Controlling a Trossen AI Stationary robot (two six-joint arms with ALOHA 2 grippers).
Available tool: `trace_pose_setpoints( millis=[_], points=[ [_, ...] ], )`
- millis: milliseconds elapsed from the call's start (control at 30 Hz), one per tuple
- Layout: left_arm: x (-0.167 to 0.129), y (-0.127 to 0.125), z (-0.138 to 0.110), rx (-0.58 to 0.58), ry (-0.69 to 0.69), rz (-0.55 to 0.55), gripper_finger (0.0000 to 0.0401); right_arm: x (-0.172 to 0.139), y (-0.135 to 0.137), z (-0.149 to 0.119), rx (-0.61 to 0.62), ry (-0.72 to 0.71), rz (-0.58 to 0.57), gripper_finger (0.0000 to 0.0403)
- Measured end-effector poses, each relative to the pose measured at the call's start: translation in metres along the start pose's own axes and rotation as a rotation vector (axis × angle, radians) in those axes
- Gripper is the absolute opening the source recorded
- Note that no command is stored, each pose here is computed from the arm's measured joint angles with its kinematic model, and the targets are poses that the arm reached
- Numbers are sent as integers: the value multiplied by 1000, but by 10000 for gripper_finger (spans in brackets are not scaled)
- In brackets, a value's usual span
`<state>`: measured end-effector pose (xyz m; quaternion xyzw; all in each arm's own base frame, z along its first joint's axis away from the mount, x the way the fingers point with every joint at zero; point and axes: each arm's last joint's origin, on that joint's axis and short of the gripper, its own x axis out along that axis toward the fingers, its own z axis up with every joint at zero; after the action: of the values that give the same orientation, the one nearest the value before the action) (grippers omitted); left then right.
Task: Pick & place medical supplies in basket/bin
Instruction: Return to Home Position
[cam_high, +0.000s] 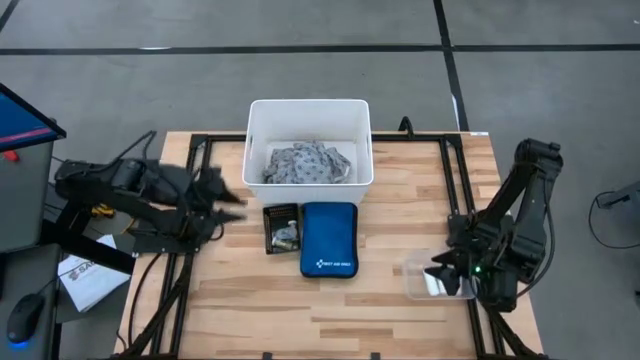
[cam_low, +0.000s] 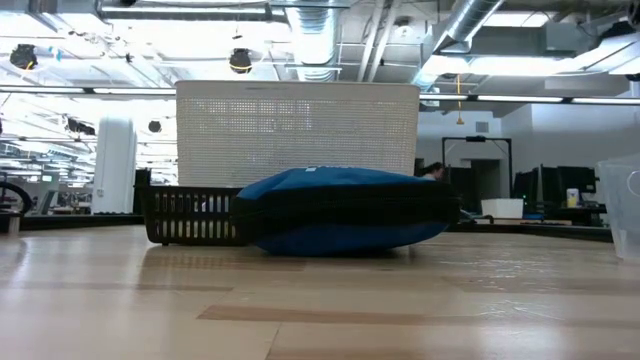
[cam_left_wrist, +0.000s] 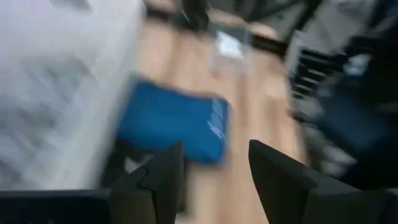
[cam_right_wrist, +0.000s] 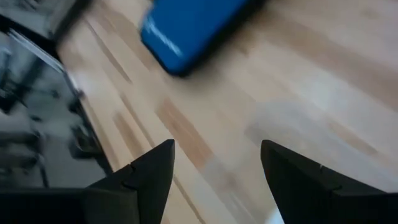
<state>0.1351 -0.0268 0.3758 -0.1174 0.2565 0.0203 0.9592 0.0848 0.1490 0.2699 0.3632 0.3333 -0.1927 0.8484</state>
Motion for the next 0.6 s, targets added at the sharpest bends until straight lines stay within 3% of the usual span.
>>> trace_pose_setpoints(
  millis=[67,133,233,333,600],
  points=[
    [6,1,-28,-116,28,-59,172,-3,-1,5,13,-48,36,234],
    [23,-2,-53,-156,-65,-122,172,-6,-2,10,13,-98,64,234],
    [59,-9,-78,-48,-354,-179,172,-6,-3,15,15,-155,80,234],
    [78,0,-84,1,-511,-94,173,-4,-1,20,57,-165,83,234],
    [73,21,-102,159,-487,-37,159,6,5,32,166,-235,74,234]
  ],
)
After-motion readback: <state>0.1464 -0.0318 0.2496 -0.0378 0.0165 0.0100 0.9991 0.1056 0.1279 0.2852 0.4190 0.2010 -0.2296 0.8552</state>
